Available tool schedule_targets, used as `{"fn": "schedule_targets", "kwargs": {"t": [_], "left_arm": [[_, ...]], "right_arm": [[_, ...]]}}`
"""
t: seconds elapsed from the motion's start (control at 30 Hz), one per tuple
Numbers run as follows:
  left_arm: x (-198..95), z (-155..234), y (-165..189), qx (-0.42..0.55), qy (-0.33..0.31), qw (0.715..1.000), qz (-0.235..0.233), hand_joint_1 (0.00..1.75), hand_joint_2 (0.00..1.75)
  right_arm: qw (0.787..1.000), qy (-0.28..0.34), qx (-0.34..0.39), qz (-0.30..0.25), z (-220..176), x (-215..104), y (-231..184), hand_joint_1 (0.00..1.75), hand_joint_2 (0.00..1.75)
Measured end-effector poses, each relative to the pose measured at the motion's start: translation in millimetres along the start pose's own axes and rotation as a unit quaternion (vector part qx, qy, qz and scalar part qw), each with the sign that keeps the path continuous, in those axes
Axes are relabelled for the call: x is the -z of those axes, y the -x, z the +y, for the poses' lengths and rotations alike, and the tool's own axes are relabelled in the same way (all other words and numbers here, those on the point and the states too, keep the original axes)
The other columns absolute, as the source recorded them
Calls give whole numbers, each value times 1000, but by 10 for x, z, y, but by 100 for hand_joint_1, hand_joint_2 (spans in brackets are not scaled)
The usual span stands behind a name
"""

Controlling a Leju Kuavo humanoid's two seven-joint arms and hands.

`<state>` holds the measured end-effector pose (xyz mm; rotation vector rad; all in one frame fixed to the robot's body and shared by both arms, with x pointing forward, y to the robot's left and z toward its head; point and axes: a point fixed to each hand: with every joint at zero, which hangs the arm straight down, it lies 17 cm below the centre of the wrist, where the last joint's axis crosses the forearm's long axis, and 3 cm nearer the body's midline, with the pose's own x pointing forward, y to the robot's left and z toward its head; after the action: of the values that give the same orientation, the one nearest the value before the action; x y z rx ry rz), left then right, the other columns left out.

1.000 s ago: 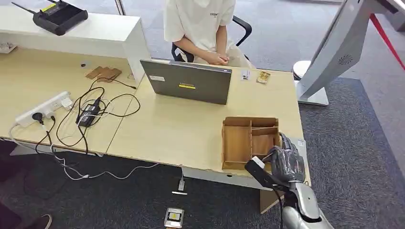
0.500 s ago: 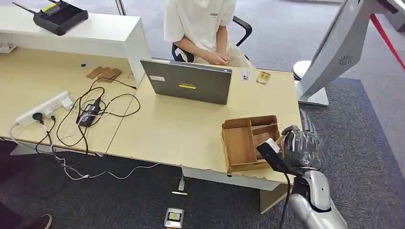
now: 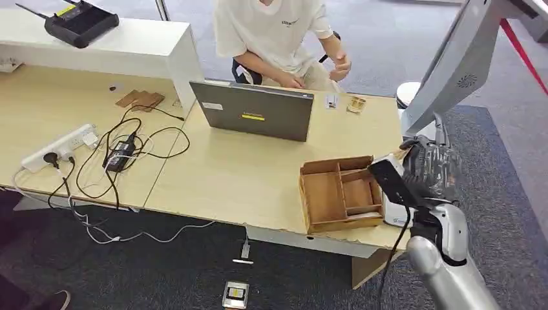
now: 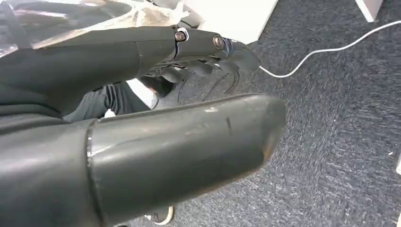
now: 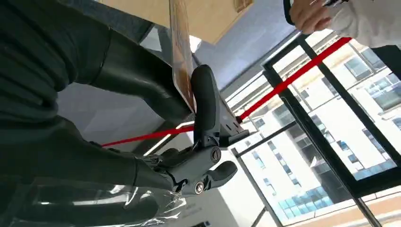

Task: Pass the card to the sensor for recognition and then transmit it.

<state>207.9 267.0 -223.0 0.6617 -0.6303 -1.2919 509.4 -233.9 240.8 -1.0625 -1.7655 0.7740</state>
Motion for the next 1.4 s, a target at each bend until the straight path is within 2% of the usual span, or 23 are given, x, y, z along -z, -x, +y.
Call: {"fn": "schedule_targets", "kwargs": {"t": [0.3,0.33,0.37,0.4,0.57,0.8,0.83,0.9,0.93,0.97,1.0,1.03,1.27,1.4], "left_arm": [[6,8,-9,3,0,1000,-2,0,0],[22,23,-20,10,2,1000,-5,0,0],[66,81,-61,29,3,999,-15,0,0],[144,209,-140,56,-2,998,-32,0,0],[178,273,-192,72,-6,996,-43,0,0],[183,289,-227,72,-8,996,-52,0,0],[183,287,-229,71,-8,996,-53,0,0],[184,290,-231,71,-8,996,-53,0,0],[185,293,-232,70,-8,996,-54,0,0],[186,295,-233,70,-8,996,-54,0,0],[187,296,-235,70,-8,996,-55,0,0],[187,296,-236,70,-8,996,-55,0,0],[193,309,-232,70,-10,996,-55,0,0],[189,300,-216,69,-10,996,-53,0,0]], "right_arm": [[1000,-6,4,1,22,51,-5,175,175],[1000,-14,7,3,45,160,-1,175,175],[999,-34,16,3,77,397,-38,175,175],[999,-46,7,-1,61,869,-131,175,175],[998,-62,12,23,94,1151,-112,175,175],[995,-83,2,51,278,1266,-41,175,175],[995,-86,3,53,314,1261,-40,162,175],[994,-93,1,56,384,1248,-38,157,175],[994,-96,0,58,418,1241,-35,140,175],[993,-98,-2,60,443,1233,-22,103,175],[993,-100,-5,61,473,1224,-22,47,175],[993,-102,-7,63,504,1210,-8,0,175],[992,-105,-9,70,581,1168,30,0,175],[994,-84,-7,65,531,1180,37,0,175]]}}
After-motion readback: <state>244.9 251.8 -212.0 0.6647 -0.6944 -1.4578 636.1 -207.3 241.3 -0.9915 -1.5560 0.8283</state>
